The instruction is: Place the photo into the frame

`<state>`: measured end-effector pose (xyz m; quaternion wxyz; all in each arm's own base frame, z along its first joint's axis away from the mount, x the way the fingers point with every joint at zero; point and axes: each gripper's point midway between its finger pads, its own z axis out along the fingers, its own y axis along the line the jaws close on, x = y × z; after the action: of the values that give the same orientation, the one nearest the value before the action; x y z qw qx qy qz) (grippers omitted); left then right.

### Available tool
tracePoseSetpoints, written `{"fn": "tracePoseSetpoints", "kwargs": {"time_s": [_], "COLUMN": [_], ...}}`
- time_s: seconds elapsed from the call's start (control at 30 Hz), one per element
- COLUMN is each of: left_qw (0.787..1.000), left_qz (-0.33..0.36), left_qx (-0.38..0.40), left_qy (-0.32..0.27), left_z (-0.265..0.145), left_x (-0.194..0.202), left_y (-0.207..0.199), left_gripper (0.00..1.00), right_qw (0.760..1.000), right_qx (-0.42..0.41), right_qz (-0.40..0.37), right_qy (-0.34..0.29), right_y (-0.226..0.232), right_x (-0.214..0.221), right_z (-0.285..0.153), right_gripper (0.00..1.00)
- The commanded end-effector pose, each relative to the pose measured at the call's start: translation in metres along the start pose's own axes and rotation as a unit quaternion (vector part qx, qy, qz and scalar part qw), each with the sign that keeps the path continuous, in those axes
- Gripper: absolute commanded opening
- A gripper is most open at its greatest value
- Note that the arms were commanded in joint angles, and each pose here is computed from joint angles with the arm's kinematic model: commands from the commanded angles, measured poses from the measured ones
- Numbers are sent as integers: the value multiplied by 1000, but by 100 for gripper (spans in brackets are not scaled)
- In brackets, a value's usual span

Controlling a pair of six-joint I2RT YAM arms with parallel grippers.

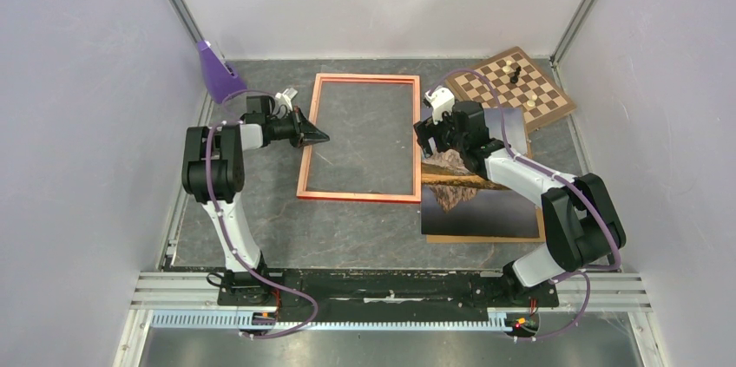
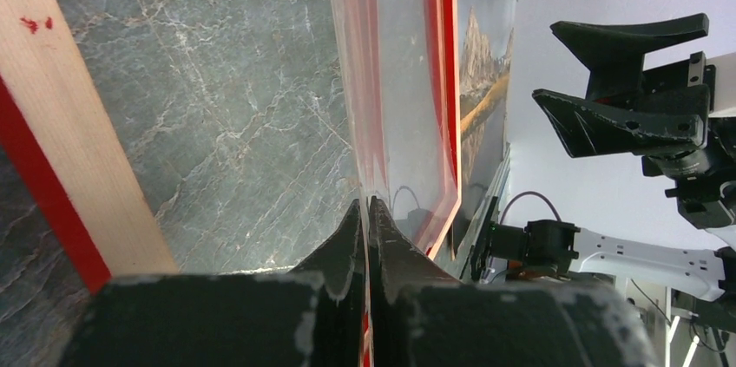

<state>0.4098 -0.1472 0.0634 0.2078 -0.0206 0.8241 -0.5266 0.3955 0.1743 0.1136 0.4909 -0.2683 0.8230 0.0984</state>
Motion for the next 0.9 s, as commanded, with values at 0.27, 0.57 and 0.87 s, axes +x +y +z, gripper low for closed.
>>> {"fn": "tracePoseSetpoints", "kwargs": {"time_s": [0.27,0.57,0.87], "left_qw": [995,995,995], "left_qz": [92,89,85], "left_qx": [46,43,45], "left_qy": [-14,-23,-26], "left_z": [-4,-2,2], "left_x": [-10,-16,-20], "left_y": [-35,-30,-29], "left_gripper": [2,2,2], "right_qw": [1000,1000,1000], "right_qx": [4,6,5], "right_qz": [-4,-5,-5], "right_qy": [-16,-16,-14], "right_y": [-3,-3,-3], "right_x": [-6,-6,-5], "right_z": [2,2,3], "right_gripper": [85,85,85]}}
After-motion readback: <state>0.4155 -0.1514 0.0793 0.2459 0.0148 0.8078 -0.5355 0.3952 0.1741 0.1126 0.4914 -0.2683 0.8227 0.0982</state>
